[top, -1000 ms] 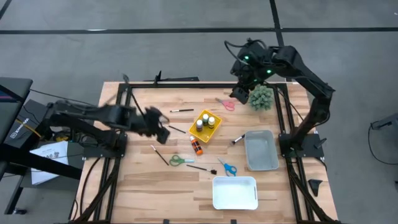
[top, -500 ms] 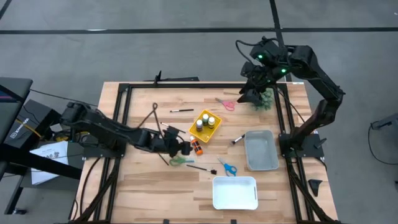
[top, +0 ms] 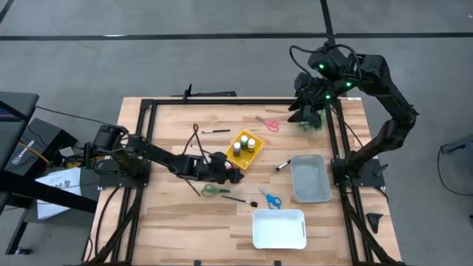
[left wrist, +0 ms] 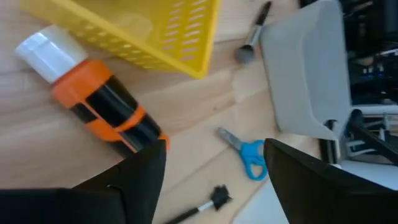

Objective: Pick & Place Paint Supplies
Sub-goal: Put the orange paint bottle into the yellow bin

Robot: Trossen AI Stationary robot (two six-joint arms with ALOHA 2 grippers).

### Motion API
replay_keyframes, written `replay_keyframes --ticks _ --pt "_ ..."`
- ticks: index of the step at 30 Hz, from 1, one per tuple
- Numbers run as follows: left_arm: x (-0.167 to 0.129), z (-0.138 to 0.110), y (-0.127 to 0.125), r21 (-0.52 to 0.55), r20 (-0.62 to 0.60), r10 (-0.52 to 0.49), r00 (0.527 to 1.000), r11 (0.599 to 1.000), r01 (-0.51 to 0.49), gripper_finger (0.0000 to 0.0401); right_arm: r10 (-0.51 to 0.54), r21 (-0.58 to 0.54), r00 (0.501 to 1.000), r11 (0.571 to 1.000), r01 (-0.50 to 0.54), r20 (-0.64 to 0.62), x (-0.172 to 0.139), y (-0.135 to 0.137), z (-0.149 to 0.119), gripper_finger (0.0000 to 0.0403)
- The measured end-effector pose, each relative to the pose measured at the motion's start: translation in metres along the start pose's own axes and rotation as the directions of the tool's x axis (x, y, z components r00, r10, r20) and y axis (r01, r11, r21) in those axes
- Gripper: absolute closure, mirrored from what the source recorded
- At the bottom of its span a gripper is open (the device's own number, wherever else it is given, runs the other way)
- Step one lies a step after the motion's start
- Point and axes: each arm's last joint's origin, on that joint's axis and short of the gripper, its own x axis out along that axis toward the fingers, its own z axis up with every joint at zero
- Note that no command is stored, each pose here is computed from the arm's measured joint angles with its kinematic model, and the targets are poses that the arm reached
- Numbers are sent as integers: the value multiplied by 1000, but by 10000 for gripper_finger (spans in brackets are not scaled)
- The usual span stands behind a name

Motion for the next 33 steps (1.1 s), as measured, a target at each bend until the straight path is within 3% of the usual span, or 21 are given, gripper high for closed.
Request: replay_keyframes --ticks 10,22,27,33 --pt "14 20 6 5 9 -2 1000 1000 1 159 0 -1 1000 1000 0 1 0 0 0 159" --pt "23 14 14 39 -75 27 997 999 -24 159 0 1 1000 1000 0 -1 0 0 0 159" --pt "12 10 15 88 -131 83 988 993 -72 160 0 9 1000 1000 0 -2 0 0 0 159" --pt "-10 0 22 164 -204 226 952 967 -194 160 0 29 1000 1000 0 -1 0 0 0 159"
